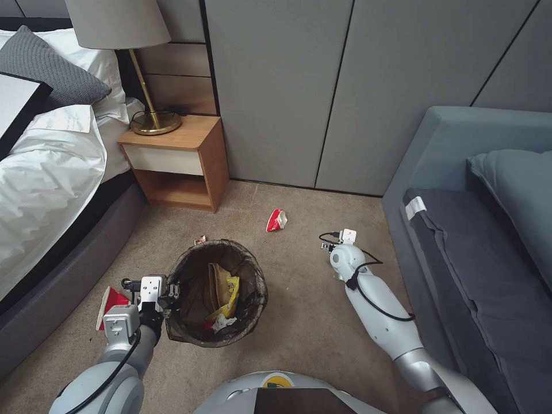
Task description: Pick up the trash bin, then pick up the garbage from the floor and place it into the trash bin.
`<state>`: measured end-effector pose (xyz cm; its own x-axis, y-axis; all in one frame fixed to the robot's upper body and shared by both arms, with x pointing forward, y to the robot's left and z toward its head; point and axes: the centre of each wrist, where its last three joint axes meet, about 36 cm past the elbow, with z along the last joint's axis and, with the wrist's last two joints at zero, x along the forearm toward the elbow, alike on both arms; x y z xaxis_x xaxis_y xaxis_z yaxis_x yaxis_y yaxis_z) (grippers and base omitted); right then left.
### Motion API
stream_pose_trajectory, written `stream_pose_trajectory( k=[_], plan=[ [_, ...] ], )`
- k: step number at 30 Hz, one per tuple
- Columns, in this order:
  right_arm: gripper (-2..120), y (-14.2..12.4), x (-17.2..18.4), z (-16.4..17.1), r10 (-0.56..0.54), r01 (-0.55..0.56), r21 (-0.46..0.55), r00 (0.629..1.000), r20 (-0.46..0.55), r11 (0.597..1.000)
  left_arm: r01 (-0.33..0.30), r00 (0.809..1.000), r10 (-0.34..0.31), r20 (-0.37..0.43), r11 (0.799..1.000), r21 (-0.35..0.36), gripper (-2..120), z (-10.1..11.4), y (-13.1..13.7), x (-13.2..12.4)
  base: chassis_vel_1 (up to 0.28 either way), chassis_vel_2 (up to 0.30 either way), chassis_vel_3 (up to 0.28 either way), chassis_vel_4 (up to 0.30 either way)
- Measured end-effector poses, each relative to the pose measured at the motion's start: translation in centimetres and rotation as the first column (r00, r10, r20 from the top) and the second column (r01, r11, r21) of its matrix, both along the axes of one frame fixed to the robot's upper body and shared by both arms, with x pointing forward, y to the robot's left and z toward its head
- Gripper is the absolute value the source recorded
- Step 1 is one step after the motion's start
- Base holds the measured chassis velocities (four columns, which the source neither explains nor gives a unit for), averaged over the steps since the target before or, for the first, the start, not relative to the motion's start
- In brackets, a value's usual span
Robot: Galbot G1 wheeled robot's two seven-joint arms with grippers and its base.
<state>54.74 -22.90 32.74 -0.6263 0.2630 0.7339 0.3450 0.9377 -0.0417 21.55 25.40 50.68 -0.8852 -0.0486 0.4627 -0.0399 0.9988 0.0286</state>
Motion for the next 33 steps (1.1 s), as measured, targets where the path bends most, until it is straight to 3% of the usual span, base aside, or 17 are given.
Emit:
stream_pose_trajectory(
  k=[33],
  plan=[
    [100,-1.7,0.4,-3.6,-0.007,0.005,-0.054,0.999,-0.046,0.999,-0.021,1.0,0.021,-0.007,1.0,0.008,5,-0.1,0.0,-0.2,0.0,0.0,0.0,0.0]
  ],
)
